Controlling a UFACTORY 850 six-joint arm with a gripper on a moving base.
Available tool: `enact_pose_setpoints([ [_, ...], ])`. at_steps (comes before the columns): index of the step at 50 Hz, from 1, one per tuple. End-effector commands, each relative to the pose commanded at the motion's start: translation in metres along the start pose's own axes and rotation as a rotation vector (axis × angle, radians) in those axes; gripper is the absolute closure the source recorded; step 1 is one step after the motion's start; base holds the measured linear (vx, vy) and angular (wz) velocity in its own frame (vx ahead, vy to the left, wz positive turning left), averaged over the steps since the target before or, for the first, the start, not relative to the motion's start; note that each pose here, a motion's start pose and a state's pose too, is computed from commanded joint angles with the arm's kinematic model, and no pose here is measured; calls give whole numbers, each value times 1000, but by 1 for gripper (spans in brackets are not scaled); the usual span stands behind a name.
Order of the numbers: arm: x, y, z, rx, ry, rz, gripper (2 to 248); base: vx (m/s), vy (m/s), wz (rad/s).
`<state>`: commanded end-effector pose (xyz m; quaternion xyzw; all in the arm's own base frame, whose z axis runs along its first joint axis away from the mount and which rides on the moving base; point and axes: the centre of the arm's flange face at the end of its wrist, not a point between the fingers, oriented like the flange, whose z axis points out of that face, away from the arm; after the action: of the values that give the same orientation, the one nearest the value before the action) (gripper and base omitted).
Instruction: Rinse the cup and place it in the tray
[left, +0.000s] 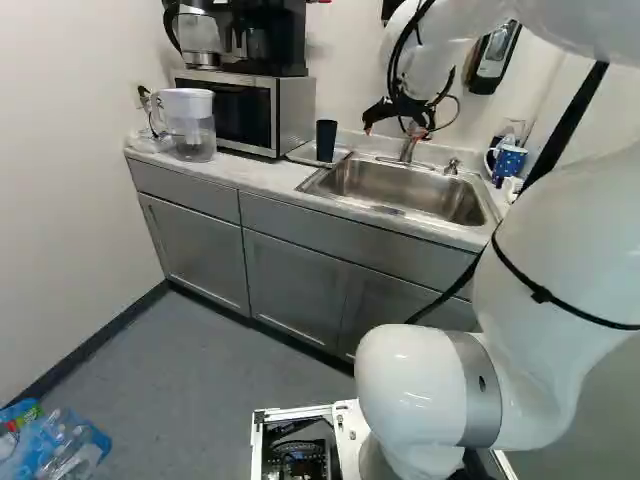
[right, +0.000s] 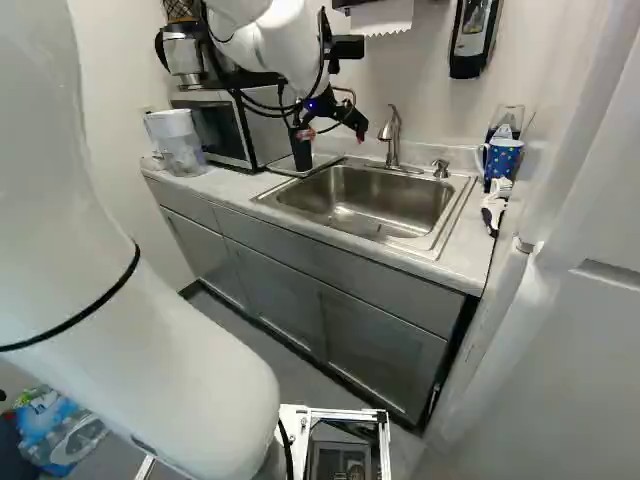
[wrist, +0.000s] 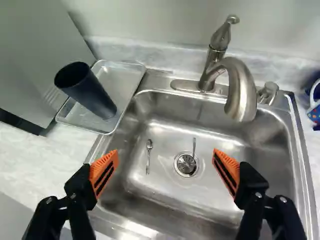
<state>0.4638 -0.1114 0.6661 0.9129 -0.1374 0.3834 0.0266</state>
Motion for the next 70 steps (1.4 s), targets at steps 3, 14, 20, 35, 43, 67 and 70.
enact_pose_setpoints([
  [3,-5,4,-3,-6,-21,6,3,0,0,0],
  [14,-22,20,-14,-32,-98,31,3,0,0,0],
  [20,-30,29,-19,-45,-127,46,3,0,0,0],
  [35,-37,42,-27,-66,-123,70,3,0,0,0],
  [43,-37,42,-27,-66,-123,70,3,0,0,0],
  [67,-37,42,-27,-66,-123,70,3,0,0,0],
  [70,-37,42,-27,-66,-123,70,3,0,0,0],
])
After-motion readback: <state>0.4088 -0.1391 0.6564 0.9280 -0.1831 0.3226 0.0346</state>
